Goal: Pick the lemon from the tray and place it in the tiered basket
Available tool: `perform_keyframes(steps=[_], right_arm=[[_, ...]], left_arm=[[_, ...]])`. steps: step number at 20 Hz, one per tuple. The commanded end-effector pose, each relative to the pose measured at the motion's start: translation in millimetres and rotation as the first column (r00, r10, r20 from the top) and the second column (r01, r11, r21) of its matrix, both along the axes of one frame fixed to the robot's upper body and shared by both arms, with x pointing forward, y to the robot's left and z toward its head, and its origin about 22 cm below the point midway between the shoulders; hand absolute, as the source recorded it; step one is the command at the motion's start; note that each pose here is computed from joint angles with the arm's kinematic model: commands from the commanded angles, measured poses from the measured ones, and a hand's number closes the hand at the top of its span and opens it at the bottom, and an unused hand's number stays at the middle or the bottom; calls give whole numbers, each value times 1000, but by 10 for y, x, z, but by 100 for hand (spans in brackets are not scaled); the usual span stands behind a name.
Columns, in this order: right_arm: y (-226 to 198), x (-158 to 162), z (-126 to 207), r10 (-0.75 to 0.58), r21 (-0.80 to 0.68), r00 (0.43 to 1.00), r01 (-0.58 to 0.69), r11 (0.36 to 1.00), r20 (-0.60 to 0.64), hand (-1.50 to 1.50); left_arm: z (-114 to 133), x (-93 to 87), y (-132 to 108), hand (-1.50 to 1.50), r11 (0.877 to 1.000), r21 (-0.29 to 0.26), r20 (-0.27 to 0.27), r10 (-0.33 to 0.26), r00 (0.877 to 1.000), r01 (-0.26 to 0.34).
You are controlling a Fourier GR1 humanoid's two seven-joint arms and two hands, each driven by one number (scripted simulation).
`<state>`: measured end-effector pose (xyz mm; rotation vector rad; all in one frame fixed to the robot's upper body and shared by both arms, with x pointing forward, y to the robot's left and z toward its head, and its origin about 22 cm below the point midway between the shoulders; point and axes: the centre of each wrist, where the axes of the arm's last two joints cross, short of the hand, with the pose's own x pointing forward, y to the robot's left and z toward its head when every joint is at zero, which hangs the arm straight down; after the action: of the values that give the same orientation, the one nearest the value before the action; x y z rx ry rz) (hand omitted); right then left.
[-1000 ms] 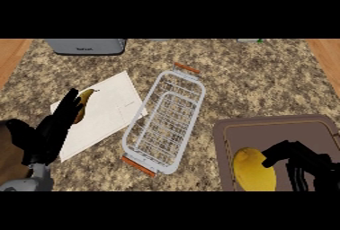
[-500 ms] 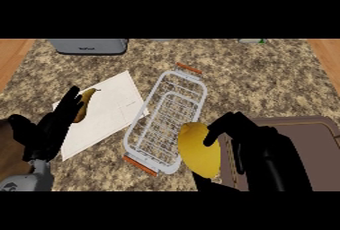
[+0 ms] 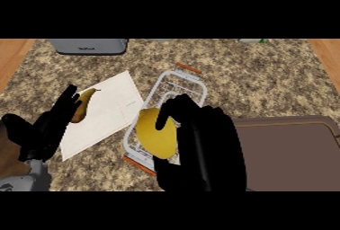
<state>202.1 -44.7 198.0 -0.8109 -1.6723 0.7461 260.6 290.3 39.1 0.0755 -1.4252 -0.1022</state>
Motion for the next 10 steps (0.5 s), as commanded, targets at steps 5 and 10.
perform_keyframes(steps=[5, 10], right_arm=[[227, 347, -389, -104, -21, 995, 104, 994, 2, 150], [321, 466, -329, -134, -31, 991, 134, 991, -2, 150]], left_arm=[[-155, -68, -71, 0, 1000, 4, -5, -14, 1000, 14], [-44, -11, -63, 0, 1000, -16, -14, 0, 1000, 0]])
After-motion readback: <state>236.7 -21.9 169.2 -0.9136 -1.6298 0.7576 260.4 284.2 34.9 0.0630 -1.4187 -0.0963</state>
